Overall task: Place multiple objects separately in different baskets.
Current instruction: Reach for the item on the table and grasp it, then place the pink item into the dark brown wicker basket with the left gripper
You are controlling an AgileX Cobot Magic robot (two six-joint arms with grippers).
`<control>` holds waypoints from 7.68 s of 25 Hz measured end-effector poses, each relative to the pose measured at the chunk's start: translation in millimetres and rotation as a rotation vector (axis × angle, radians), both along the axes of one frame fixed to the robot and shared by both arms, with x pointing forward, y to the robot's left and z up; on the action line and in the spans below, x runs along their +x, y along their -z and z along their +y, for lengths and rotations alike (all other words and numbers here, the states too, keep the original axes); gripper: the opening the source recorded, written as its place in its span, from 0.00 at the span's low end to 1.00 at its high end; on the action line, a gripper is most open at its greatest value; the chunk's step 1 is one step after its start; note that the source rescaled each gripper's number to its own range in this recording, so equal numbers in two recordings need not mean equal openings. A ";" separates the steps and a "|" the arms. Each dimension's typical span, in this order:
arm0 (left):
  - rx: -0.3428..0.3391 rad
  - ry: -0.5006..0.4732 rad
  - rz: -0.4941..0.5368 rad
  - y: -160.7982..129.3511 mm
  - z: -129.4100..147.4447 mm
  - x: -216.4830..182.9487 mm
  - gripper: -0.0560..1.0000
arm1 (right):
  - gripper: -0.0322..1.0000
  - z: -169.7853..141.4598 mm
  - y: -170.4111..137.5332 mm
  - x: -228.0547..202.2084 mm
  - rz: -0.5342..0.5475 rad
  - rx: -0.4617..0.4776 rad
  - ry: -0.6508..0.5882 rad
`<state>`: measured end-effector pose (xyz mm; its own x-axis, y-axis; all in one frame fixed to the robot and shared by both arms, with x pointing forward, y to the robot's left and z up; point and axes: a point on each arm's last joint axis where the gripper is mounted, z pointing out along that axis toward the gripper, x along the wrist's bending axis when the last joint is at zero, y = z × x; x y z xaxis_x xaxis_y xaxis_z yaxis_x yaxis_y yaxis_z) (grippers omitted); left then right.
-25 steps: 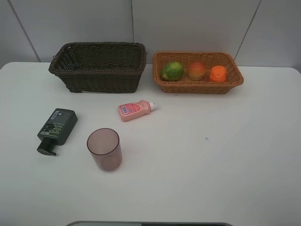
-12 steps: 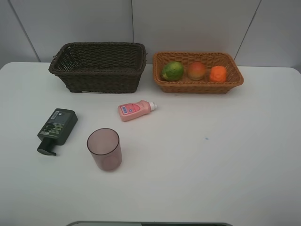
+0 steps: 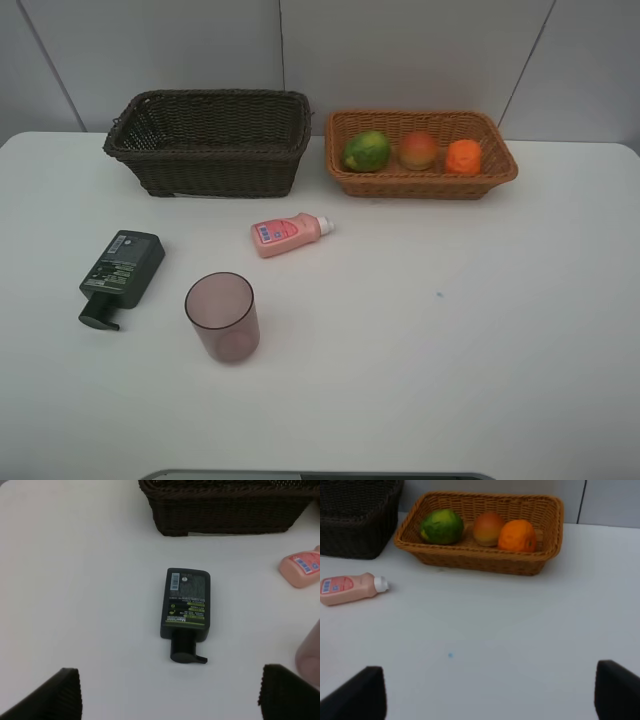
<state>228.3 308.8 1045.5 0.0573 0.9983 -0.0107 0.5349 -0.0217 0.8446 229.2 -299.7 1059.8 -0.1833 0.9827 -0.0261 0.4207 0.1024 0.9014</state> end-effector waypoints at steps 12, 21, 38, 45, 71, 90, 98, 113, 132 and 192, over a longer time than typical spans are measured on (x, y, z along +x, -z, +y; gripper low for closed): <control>0.000 0.000 0.000 0.0 0.0 0.0 0.92 | 0.78 2.4 -0.2 0.3 -0.002 0.006 0.189; 0.000 0.000 0.000 0.0 0.0 0.0 0.92 | 0.78 2.5 -0.3 0.4 -0.003 0.008 0.188; 0.000 0.000 0.000 0.0 0.0 0.0 0.92 | 0.78 2.5 -0.3 0.4 -0.003 0.008 0.188; 0.000 0.000 0.000 0.0 0.0 0.0 0.92 | 0.78 2.5 -0.3 0.4 -0.003 0.008 0.188; 0.119 -0.053 0.733 3.1 -28.2 216.6 0.93 | 0.78 2.6 -0.5 0.0 -0.008 0.008 0.188; 0.126 0.022 0.864 108.2 -66.9 284.9 0.93 | 0.78 2.6 -0.5 0.0 -0.008 0.008 0.188; 0.126 0.026 0.850 123.6 -66.1 293.5 0.93 | 0.78 2.6 -0.5 0.0 -0.008 0.008 0.188; 0.113 0.048 0.813 138.4 -61.9 304.2 0.93 | 0.78 2.7 -0.5 0.0 -0.008 0.009 0.187; 0.094 0.060 0.876 180.1 -65.7 309.5 0.93 | 0.78 2.6 -0.5 0.0 -0.008 0.008 0.188; 0.821 0.873 0.340 43.3 -129.0 461.7 0.83 | 0.78 2.6 -0.5 0.0 -0.009 0.008 0.188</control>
